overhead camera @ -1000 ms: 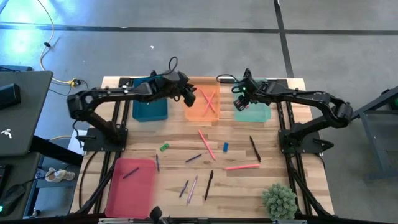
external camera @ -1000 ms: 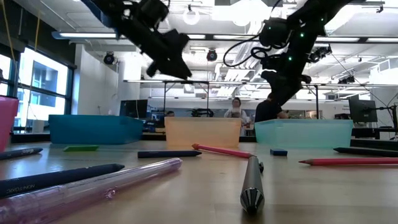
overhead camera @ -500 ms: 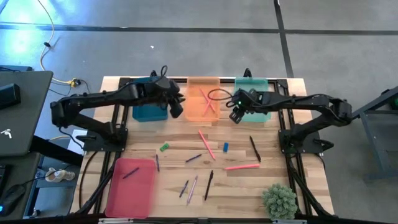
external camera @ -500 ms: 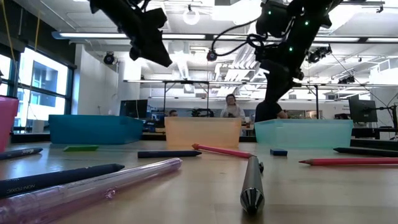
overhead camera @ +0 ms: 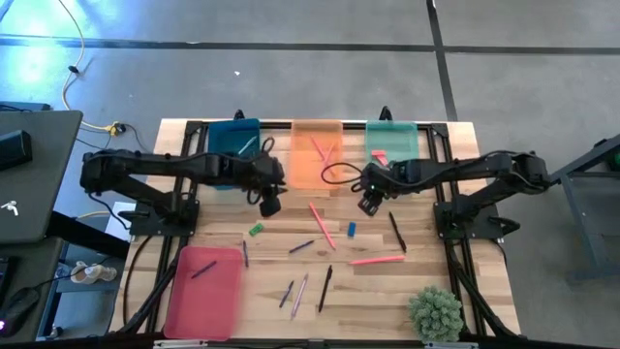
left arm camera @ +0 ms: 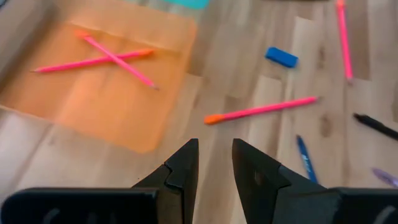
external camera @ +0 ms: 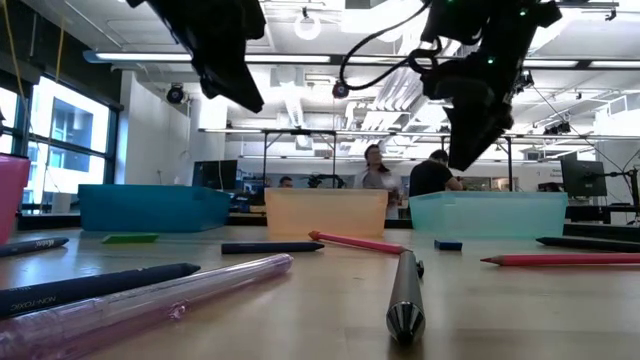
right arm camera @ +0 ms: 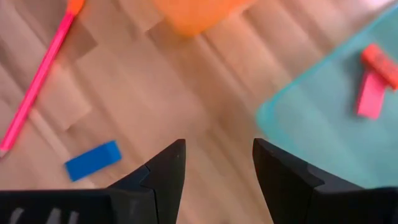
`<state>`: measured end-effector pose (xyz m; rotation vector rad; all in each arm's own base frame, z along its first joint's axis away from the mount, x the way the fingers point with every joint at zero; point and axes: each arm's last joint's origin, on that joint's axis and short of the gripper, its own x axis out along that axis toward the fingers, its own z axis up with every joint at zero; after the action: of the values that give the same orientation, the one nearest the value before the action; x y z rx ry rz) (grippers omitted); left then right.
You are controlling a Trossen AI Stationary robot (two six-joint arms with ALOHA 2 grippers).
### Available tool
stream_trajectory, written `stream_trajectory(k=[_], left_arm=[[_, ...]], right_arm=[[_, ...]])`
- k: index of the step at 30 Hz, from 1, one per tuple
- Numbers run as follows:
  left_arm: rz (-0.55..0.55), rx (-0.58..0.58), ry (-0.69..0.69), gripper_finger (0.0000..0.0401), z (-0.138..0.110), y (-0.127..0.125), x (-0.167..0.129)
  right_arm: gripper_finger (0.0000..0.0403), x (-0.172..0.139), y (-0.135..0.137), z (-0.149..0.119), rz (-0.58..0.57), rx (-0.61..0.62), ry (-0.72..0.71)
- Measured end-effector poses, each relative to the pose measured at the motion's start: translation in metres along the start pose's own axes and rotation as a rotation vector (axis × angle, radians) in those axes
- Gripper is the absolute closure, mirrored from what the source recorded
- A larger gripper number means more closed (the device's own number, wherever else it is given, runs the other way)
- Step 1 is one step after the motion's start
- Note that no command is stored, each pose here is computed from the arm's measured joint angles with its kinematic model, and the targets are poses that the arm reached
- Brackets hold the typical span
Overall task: Sort crayons/erasers/pens/pencils in bins
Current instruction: Put the top black pen into the blue bin
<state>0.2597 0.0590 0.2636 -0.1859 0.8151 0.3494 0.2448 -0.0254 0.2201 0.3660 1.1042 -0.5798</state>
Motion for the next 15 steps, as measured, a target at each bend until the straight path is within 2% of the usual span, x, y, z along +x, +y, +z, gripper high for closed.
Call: stream_trajectory(k=[8,15], left_arm=[[-0.047,0.045,0.033,0.0316,-0.014,-0.020,0.004],[-0.019,0.046,0.031,0.0316,-0.015,-0.022,0.004]], right_arm=[[0.0222,0.008,0.013,-0.033,-0.017,0.068,0.093],[0.0222,0.005,0.026,-0.058,-0.029,0.156,0.169]])
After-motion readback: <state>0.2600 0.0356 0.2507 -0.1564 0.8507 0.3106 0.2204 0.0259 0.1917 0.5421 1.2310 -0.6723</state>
